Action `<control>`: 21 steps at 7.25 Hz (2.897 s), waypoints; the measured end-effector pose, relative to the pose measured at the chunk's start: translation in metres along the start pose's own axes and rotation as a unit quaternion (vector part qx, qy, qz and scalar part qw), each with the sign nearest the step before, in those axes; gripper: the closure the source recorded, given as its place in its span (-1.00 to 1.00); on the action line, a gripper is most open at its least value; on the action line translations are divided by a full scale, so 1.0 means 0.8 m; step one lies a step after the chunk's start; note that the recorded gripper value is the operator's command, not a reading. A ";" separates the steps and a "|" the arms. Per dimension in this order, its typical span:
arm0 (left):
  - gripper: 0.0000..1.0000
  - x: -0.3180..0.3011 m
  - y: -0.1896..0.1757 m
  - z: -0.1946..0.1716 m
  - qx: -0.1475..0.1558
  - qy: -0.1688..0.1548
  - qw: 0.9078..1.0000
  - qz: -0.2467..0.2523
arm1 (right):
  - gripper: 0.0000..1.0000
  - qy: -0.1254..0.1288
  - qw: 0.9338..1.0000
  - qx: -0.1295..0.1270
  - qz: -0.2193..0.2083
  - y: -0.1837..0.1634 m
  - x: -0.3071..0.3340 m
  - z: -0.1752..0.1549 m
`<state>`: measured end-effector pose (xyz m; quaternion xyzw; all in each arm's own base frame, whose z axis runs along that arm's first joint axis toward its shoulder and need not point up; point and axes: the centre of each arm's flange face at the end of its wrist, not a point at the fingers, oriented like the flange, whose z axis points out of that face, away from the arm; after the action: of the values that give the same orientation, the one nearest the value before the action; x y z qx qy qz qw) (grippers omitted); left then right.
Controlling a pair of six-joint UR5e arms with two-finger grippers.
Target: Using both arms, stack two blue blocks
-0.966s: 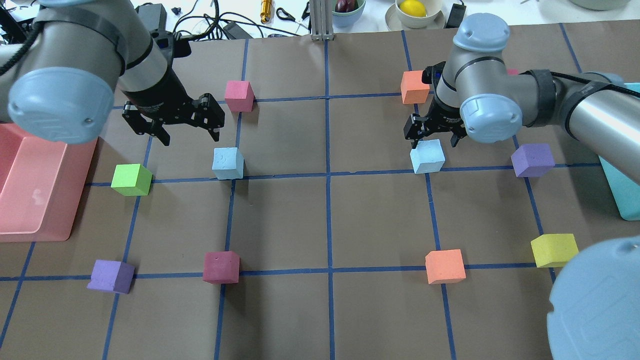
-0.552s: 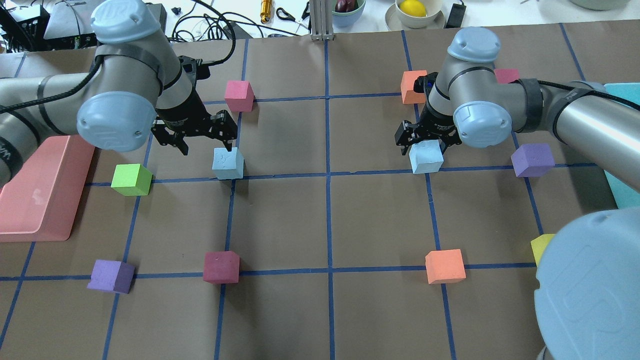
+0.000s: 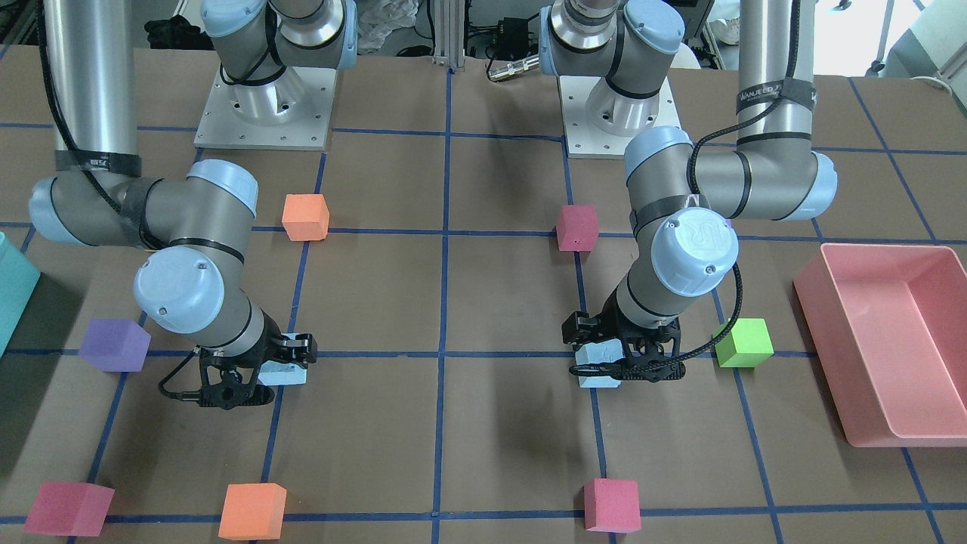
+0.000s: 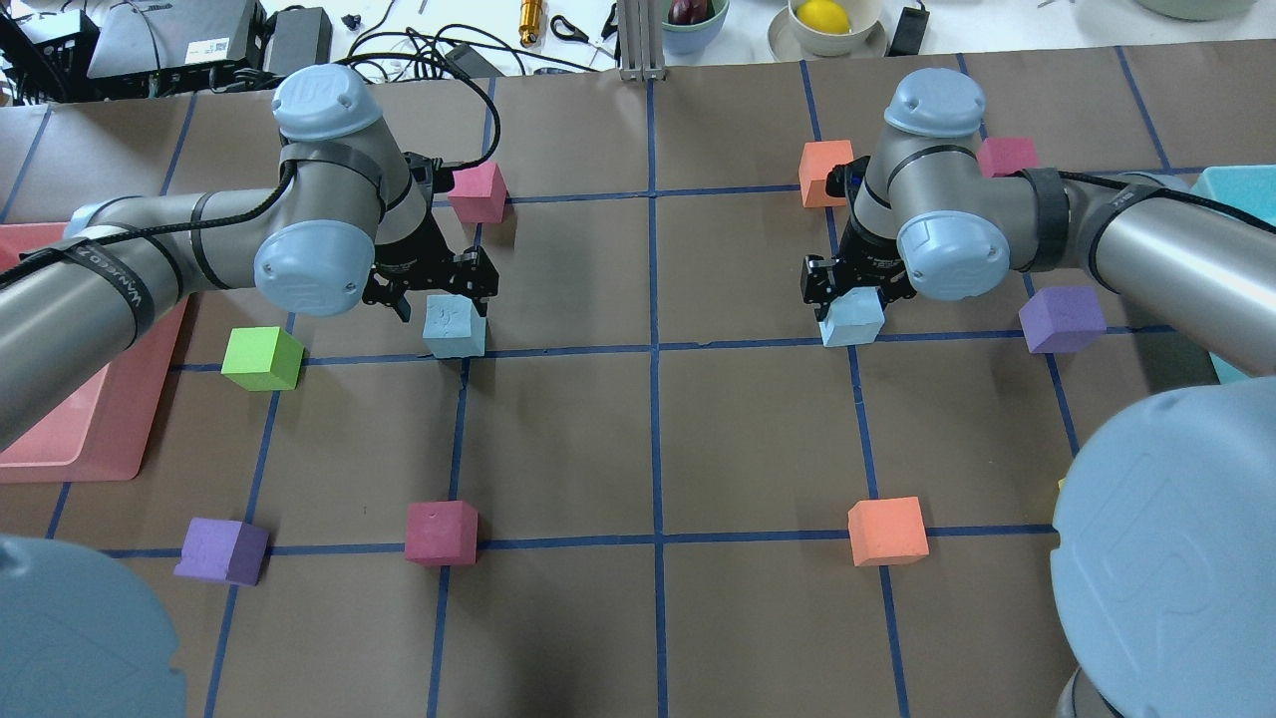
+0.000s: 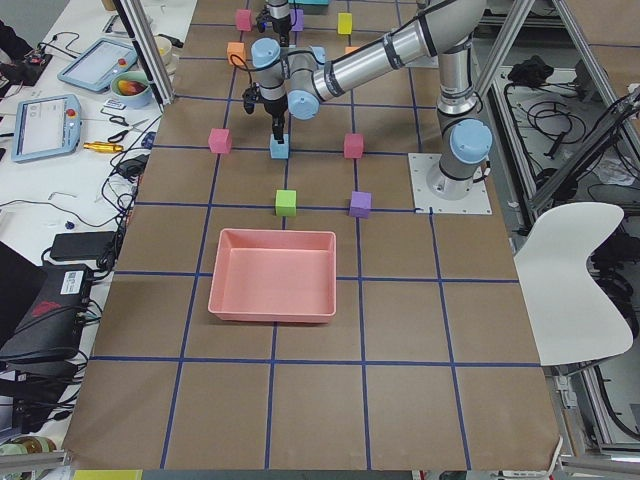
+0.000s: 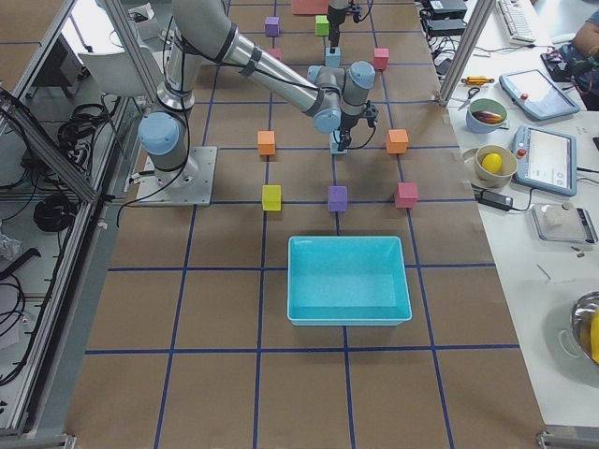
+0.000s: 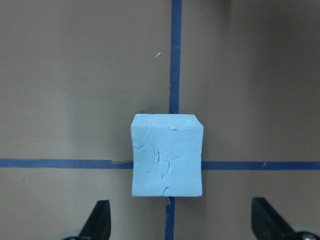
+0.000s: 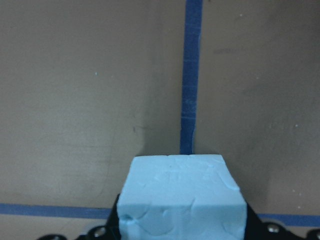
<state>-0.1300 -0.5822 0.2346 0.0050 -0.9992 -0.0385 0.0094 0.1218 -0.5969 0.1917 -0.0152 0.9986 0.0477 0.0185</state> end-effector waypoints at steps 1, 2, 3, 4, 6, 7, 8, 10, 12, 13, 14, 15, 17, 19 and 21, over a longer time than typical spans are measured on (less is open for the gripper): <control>-1.00 0.000 -0.002 0.010 -0.003 0.000 1.000 0.003 | 1.00 0.002 1.000 0.001 0.001 0.001 -0.001 -0.002; -1.00 0.000 -0.004 0.017 -0.003 0.000 1.000 0.004 | 1.00 0.001 1.000 0.003 0.005 0.004 -0.014 -0.009; -1.00 -0.002 -0.007 0.023 -0.005 -0.001 1.000 0.004 | 1.00 0.001 1.000 0.007 0.017 0.014 -0.051 -0.017; -1.00 -0.003 -0.009 0.029 -0.005 -0.001 1.000 0.004 | 1.00 0.005 0.999 0.012 0.034 0.031 -0.112 -0.022; -0.95 -0.004 -0.012 0.037 -0.006 -0.001 1.000 0.006 | 1.00 0.007 0.998 0.019 0.054 0.074 -0.218 -0.021; -0.88 -0.004 -0.013 0.040 -0.007 -0.001 1.000 0.006 | 1.00 0.006 0.999 0.017 0.051 0.090 -0.247 -0.017; -0.84 -0.004 -0.014 0.042 -0.007 -0.001 1.000 0.007 | 1.00 0.006 0.999 0.015 0.045 0.101 -0.266 -0.013; -0.27 -0.005 -0.014 0.043 -0.006 -0.001 1.000 0.007 | 1.00 0.009 0.999 0.007 0.032 0.116 -0.290 -0.001; 0.75 -0.005 -0.015 0.042 -0.005 -0.002 1.000 0.011 | 0.23 -0.005 1.000 -0.008 0.027 0.126 -0.299 0.009; 1.00 -0.005 -0.016 0.041 -0.004 -0.002 1.000 0.015 | -0.95 -0.007 1.000 -0.016 0.025 0.132 -0.298 0.016; 1.00 -0.005 -0.019 0.036 0.000 -0.003 1.000 0.017 | -1.00 -0.006 0.999 -0.021 0.024 0.136 -0.297 0.022; 1.00 -0.006 -0.026 0.022 0.011 -0.006 1.000 0.017 | -1.00 -0.004 0.999 -0.022 0.025 0.137 -0.296 0.024; 1.00 -0.001 -0.035 -0.014 0.029 -0.014 0.999 0.017 | -1.00 -0.007 0.999 -0.013 0.028 0.134 -0.297 0.012; 1.00 0.019 -0.016 -0.046 0.028 -0.015 0.999 0.026 | -1.00 -0.017 0.999 0.018 0.036 0.109 -0.288 -0.049; 1.00 0.054 0.019 -0.084 0.027 -0.016 0.999 0.025 | -1.00 -0.009 0.999 0.033 0.035 0.078 -0.223 -0.134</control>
<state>-0.1722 -0.5728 0.3033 -0.0203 -0.9997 -0.0110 -0.0054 0.2940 -0.5403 0.3109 0.0206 0.9993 0.0151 0.0264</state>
